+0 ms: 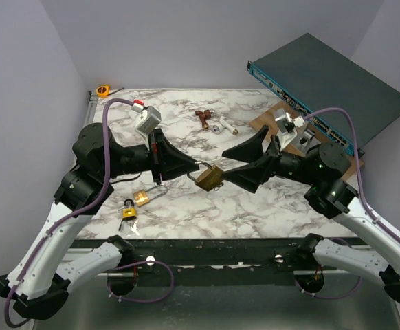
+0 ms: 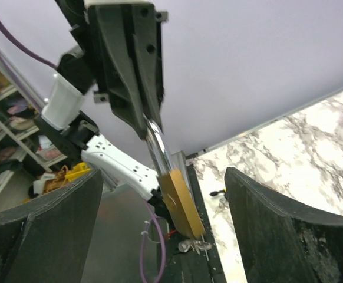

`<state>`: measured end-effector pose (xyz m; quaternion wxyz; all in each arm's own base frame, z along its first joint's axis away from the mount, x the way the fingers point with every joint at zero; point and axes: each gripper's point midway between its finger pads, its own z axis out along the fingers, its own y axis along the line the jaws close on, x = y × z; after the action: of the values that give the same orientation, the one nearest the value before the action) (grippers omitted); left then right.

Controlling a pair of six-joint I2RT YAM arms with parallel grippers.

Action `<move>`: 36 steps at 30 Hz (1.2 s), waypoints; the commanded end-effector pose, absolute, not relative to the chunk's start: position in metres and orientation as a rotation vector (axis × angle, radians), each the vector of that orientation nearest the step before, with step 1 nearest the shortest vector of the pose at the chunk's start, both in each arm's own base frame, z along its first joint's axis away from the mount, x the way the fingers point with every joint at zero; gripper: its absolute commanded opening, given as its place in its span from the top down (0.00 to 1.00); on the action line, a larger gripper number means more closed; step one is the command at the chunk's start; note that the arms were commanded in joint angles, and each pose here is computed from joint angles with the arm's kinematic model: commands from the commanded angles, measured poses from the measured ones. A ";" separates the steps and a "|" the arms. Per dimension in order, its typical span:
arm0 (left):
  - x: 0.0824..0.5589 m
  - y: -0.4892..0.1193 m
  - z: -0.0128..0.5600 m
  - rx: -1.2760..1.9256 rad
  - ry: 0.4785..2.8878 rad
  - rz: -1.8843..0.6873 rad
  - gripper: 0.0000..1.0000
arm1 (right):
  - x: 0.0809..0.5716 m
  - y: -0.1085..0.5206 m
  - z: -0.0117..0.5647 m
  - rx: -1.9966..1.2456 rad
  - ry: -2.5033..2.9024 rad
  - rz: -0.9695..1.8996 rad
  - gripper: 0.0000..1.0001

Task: Lock with the key
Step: Lock the lock.

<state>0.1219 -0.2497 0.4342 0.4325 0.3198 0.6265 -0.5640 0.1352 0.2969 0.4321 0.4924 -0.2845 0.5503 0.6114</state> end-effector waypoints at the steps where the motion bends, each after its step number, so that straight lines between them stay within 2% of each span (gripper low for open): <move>1: 0.110 -0.235 0.494 0.773 1.351 -1.392 1.00 | 0.144 0.292 0.401 -0.643 1.404 1.416 0.14; 4: 0.112 -0.231 0.508 0.736 1.333 -1.390 1.00 | 0.140 0.291 0.395 -0.653 1.387 1.434 0.25; 6: 0.113 -0.229 0.516 0.718 1.325 -1.403 1.00 | 0.137 0.290 0.394 -0.663 1.372 1.453 0.26; 10: 0.111 -0.230 0.527 0.713 1.306 -1.432 1.00 | 0.135 0.293 0.400 -0.679 1.339 1.479 0.43; 20: 0.108 -0.229 0.536 0.719 1.297 -1.457 1.00 | 0.128 0.292 0.429 -0.705 1.248 1.506 0.45; 26: 0.108 -0.229 0.537 0.715 1.296 -1.467 1.00 | 0.121 0.294 0.431 -0.742 1.242 1.538 0.67; 34: 0.110 -0.232 0.537 0.715 1.296 -1.489 1.00 | 0.121 0.299 0.428 -0.769 1.256 1.557 0.77; 36: 0.112 -0.232 0.536 0.713 1.299 -1.488 1.00 | 0.122 0.299 0.428 -0.763 1.259 1.557 0.83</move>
<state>0.1240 -0.2387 0.5017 0.4577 0.2768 0.5899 -0.6049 0.1269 0.3004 0.4143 0.4762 -0.3004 0.5347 0.6302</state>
